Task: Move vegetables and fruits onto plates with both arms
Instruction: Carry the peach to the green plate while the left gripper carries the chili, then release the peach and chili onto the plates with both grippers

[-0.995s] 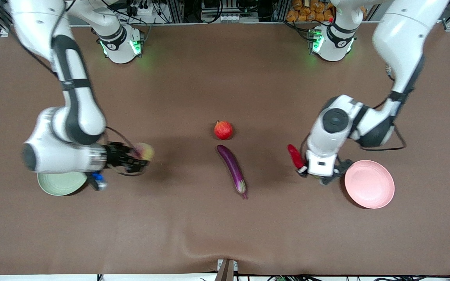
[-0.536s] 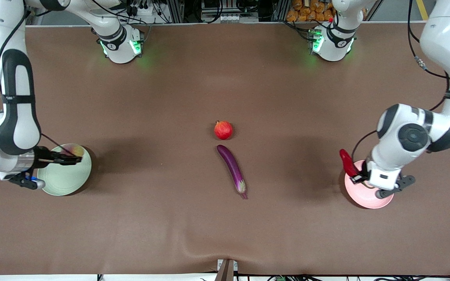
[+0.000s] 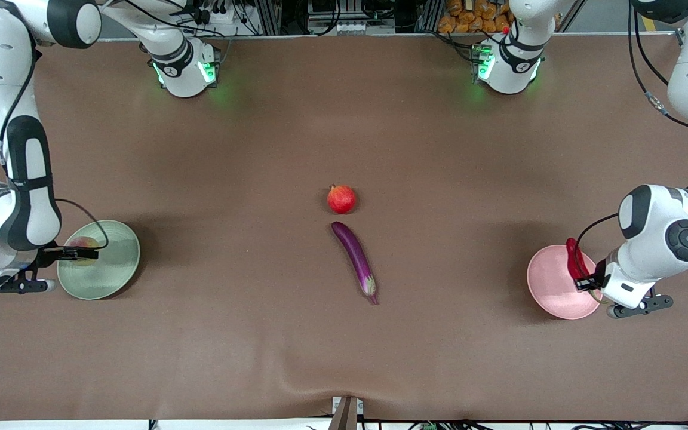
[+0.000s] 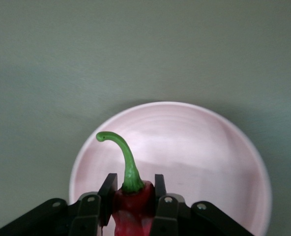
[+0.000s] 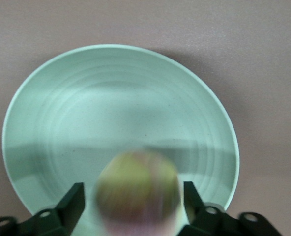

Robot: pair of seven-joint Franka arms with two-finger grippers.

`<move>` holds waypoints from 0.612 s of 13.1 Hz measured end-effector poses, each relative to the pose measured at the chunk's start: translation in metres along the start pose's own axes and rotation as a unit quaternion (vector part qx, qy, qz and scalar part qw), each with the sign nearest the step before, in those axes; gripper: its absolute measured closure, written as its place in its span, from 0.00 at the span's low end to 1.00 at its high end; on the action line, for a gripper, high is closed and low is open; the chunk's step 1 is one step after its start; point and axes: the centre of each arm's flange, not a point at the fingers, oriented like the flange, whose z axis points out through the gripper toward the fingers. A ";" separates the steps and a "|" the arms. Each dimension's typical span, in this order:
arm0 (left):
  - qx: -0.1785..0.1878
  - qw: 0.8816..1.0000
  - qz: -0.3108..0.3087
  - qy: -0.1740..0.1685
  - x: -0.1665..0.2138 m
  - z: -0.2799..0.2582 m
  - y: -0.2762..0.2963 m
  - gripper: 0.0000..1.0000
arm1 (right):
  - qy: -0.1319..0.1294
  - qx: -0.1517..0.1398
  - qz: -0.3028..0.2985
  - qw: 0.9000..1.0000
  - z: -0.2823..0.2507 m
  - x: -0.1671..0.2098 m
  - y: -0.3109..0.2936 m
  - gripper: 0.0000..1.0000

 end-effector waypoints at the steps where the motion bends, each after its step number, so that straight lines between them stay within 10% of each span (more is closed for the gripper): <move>1: 0.002 1.000 0.010 0.002 0.004 0.000 -0.007 0.65 | -0.018 0.012 -0.004 1.000 -0.004 -0.001 -0.009 0.00; 4: 0.001 1.000 0.015 0.003 0.007 0.004 -0.009 0.64 | -0.073 0.041 0.045 0.995 -0.045 -0.005 -0.072 0.00; 8: -0.006 1.000 0.016 0.008 0.011 -0.002 -0.001 0.26 | -0.117 0.047 0.139 0.982 -0.086 -0.014 -0.199 0.00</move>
